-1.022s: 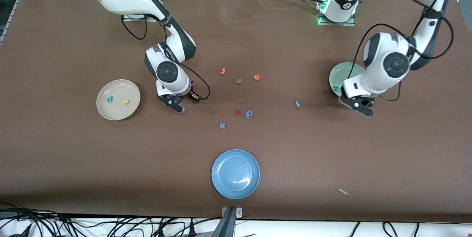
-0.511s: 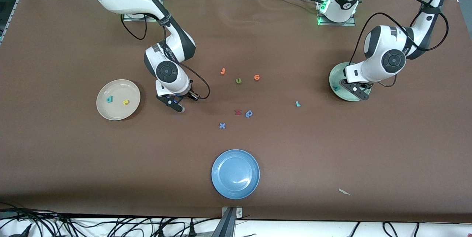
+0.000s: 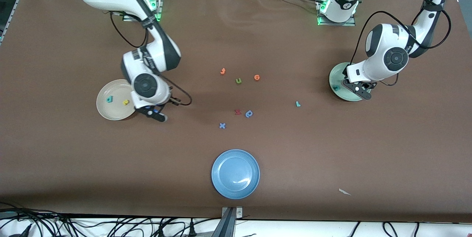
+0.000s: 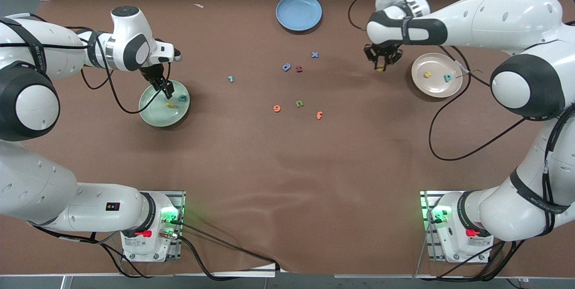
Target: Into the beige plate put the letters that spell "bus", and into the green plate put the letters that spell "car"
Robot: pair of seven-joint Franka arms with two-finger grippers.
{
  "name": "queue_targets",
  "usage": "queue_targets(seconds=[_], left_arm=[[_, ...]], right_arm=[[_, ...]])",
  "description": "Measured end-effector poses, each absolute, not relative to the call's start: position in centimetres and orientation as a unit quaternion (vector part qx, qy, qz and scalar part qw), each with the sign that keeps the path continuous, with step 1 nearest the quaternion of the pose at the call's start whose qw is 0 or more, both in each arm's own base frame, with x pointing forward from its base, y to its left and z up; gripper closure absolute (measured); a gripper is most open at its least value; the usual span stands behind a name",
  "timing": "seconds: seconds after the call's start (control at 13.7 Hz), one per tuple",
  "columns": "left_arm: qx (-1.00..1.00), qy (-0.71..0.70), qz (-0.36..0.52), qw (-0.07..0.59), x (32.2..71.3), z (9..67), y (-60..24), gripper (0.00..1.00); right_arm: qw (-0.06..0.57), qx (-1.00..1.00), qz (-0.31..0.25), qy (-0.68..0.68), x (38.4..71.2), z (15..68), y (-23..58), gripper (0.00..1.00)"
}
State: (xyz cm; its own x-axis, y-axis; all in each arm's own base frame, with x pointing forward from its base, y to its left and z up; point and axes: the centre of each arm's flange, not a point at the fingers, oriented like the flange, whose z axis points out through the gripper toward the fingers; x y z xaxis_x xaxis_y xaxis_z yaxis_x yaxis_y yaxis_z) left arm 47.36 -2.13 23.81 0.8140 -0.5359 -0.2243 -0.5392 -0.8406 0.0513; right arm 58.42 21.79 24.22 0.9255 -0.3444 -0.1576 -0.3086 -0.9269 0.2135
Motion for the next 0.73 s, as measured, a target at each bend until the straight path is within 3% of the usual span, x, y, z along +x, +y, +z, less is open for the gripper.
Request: queue_targets(seconds=[0.36, 0.73], left_arm=[[-0.976, 0.200, 0.069, -0.047, 48.8, 26.2, -10.4, 0.37], [-0.985, 0.156, 0.044, -0.062, 50.0, 23.1, -14.5, 0.39]], right_arm=[[0.115, 0.982, -0.129, -0.074, 60.4, 24.1, 9.3, 0.69], [0.120, 0.977, -0.169, -0.056, 56.9, 21.6, 2.3, 0.69]])
